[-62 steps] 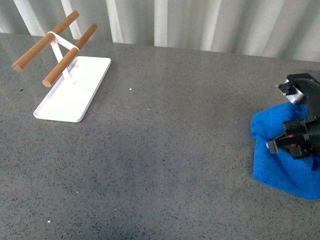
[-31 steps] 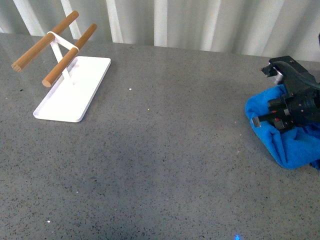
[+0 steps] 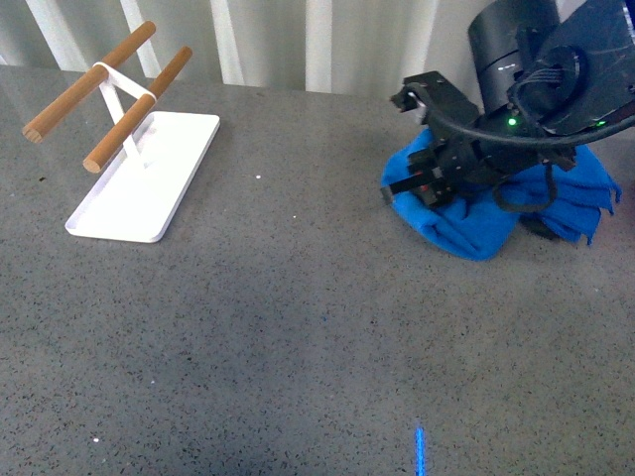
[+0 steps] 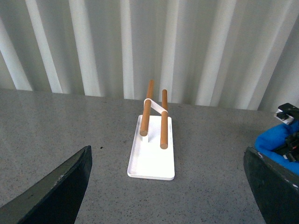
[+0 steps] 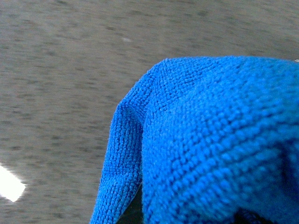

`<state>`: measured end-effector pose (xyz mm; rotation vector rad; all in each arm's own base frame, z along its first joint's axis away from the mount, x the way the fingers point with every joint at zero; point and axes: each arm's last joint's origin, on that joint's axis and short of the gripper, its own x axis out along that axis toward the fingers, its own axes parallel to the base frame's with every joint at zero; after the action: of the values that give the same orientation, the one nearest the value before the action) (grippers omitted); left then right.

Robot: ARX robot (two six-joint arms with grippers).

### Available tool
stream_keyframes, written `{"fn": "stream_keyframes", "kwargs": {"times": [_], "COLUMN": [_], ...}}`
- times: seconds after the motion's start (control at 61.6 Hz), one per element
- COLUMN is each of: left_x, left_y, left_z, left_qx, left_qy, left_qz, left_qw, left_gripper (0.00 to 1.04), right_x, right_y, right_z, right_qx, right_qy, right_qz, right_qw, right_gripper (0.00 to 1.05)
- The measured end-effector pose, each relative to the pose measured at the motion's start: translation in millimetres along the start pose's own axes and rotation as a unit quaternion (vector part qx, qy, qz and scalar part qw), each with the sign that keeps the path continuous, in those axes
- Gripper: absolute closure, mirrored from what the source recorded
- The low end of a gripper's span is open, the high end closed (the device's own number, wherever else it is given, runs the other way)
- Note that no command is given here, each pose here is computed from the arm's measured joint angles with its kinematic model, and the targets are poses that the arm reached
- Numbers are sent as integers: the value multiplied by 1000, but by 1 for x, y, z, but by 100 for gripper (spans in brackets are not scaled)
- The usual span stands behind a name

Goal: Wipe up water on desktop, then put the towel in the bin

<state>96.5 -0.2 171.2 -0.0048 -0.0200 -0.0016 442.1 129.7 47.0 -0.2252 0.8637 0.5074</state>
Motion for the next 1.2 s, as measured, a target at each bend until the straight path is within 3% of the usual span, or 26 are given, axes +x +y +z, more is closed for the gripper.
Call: {"fn": "stream_keyframes", "kwargs": {"times": [0.227,0.438,0.811,0.974,1.201], "left_x": [0,0,0,0,0], "left_y": [0,0,0,0,0], "left_z": [0,0,0,0,0], "left_qx": [0,0,0,0,0], "left_qy": [0,0,0,0,0], "left_qz": [0,0,0,0,0], "left_qw": [1000,1000,1000,1000,1000], "left_gripper": [7,7,7,7,7], "right_x": [-12,-46,-114,-136,-150], "right_y": [47,56,34,4,-30], "right_z": [-19,-52,-115,-156,-182], "right_qx": [-12,-2,29,62,80], "right_qy": [-2,19,30,50,63], "right_qz": [103,140,145,118,71], "right_qw": [995,990,988,990,992], "right_gripper": [101,101,101,101,101]}}
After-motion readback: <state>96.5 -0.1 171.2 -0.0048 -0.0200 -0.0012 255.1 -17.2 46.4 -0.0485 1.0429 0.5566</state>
